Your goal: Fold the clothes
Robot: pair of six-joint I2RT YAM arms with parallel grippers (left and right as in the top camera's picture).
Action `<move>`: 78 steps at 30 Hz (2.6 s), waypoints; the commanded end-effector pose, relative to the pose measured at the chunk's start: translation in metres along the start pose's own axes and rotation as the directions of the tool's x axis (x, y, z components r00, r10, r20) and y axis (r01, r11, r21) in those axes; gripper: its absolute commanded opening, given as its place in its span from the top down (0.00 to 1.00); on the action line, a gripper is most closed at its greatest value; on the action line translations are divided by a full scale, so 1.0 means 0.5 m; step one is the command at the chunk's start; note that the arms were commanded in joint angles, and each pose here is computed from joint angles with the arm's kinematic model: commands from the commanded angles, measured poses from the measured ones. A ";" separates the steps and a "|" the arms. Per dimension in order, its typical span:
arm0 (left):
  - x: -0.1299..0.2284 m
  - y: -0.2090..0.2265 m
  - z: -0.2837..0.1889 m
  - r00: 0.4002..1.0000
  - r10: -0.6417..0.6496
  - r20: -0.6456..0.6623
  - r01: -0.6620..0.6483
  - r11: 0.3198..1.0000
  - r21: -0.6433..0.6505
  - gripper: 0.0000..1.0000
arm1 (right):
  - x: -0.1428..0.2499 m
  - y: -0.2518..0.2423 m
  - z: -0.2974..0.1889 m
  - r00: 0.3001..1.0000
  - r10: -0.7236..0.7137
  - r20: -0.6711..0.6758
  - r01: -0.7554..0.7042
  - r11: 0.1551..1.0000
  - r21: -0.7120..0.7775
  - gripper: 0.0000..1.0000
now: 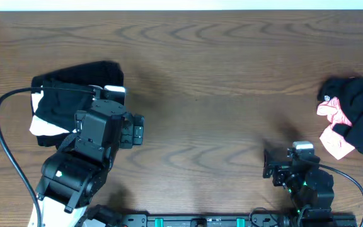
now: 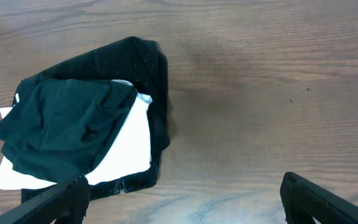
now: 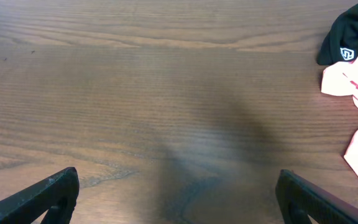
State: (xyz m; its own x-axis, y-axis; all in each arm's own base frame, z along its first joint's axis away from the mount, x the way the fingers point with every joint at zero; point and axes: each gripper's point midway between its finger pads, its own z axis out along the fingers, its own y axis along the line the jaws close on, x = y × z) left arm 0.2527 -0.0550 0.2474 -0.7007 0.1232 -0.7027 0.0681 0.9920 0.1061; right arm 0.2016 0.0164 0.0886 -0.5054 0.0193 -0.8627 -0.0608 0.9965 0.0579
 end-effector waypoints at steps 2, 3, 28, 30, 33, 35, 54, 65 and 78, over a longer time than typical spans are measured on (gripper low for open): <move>-0.008 0.003 -0.005 1.000 0.016 0.012 -0.016 1.000 -0.008 0.02 | 0.002 -0.002 0.001 1.000 0.009 0.000 -0.009 1.000 0.007 0.01; -0.008 0.003 -0.005 1.000 0.016 0.012 -0.016 1.000 -0.008 0.02 | 0.002 -0.002 0.001 1.000 0.009 0.000 -0.009 1.000 0.007 0.01; 0.122 0.151 0.051 0.975 -0.181 0.132 0.208 0.951 -0.229 0.02 | 0.002 -0.002 0.001 1.000 0.009 0.000 -0.009 1.000 0.007 0.01; 0.121 0.152 0.062 0.958 -0.203 0.204 0.244 0.947 -0.207 0.02 | 0.002 -0.002 0.001 1.000 0.009 0.000 -0.009 1.000 0.007 0.01; 0.128 0.134 0.085 0.930 -0.211 0.300 0.260 0.957 -0.132 0.02 | 0.002 -0.002 0.001 1.000 0.009 0.000 -0.009 1.000 0.007 0.01; 0.139 0.118 0.101 0.914 -0.211 0.346 0.252 0.965 -0.075 0.02 | 0.002 -0.002 0.001 1.000 0.009 0.000 -0.009 1.000 0.007 0.01; 0.222 0.098 0.148 0.847 -0.254 0.466 0.277 0.961 0.019 0.02 | 0.002 -0.002 0.001 1.000 0.009 0.000 -0.009 1.000 0.007 0.01; 0.215 0.087 0.142 0.842 -0.249 0.478 0.262 0.964 0.041 0.02 | 0.002 -0.002 0.001 1.000 0.009 0.000 -0.009 1.000 0.007 0.01; 0.215 0.087 0.143 0.842 -0.249 0.478 0.262 0.964 0.041 0.02 | 0.002 -0.002 0.001 1.000 0.009 0.000 -0.009 1.000 0.007 0.01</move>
State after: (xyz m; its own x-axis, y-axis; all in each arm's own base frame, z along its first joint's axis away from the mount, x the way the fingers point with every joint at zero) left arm 0.2307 0.0060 0.1374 -0.2460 -0.1322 -0.9602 -0.0998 0.9888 -0.1106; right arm 0.2017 0.0163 0.0887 -0.5051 0.0197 -0.8628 -0.0600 0.9965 0.0578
